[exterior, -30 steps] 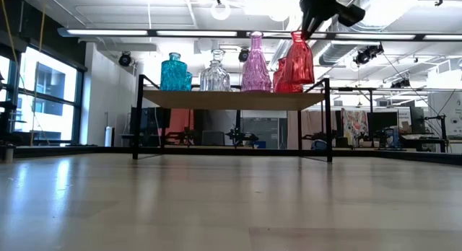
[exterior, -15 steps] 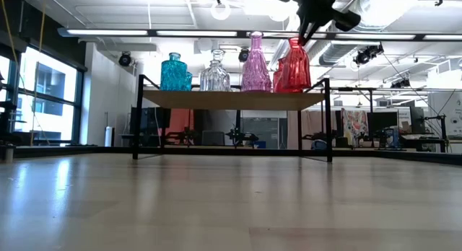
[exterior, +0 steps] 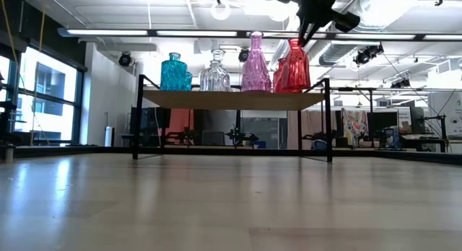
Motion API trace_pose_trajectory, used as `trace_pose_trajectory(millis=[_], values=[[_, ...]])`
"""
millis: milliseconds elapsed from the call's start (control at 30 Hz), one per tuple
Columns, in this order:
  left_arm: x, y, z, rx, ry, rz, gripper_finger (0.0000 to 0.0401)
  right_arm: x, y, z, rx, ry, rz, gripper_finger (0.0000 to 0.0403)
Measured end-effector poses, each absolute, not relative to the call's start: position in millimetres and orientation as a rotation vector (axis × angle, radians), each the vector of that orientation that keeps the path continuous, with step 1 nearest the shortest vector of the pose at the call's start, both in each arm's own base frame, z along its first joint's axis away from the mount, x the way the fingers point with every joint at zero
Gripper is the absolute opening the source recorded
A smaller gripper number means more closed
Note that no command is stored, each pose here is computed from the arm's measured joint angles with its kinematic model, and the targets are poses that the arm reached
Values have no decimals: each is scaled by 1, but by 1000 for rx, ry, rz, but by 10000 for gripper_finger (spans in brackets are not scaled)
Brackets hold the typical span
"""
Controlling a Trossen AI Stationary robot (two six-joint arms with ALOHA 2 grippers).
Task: Sort vases onto shelf
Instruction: Put the red vase on the shelf aligned with the other red vase
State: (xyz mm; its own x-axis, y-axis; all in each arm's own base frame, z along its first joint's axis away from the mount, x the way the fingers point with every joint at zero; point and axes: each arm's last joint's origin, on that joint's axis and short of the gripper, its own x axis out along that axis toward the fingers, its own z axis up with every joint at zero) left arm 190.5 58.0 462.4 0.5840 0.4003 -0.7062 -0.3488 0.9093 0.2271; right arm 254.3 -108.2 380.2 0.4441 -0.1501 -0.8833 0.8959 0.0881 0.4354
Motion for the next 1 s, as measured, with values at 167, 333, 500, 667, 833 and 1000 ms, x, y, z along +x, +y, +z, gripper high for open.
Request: trace_pose_trajectory(millis=[167, 333, 500, 667, 833, 1000], values=[[190, 58, 462, 66, 840, 438, 136, 258, -110, 377, 1236, 784, -918, 0], [191, 58, 462, 66, 840, 438, 136, 260, -111, 376, 1233, 779, -921, 0], [190, 58, 463, 66, 840, 437, 136, 260, -111, 375, 1232, 783, -927, 0], [191, 58, 462, 66, 840, 438, 136, 259, -111, 375, 1223, 781, -950, 5], [190, 58, 463, 66, 840, 438, 136, 259, -111, 375, 1231, 773, -962, 20], [190, 58, 462, 66, 840, 438, 136, 259, -112, 375, 1226, 769, -969, 23]])
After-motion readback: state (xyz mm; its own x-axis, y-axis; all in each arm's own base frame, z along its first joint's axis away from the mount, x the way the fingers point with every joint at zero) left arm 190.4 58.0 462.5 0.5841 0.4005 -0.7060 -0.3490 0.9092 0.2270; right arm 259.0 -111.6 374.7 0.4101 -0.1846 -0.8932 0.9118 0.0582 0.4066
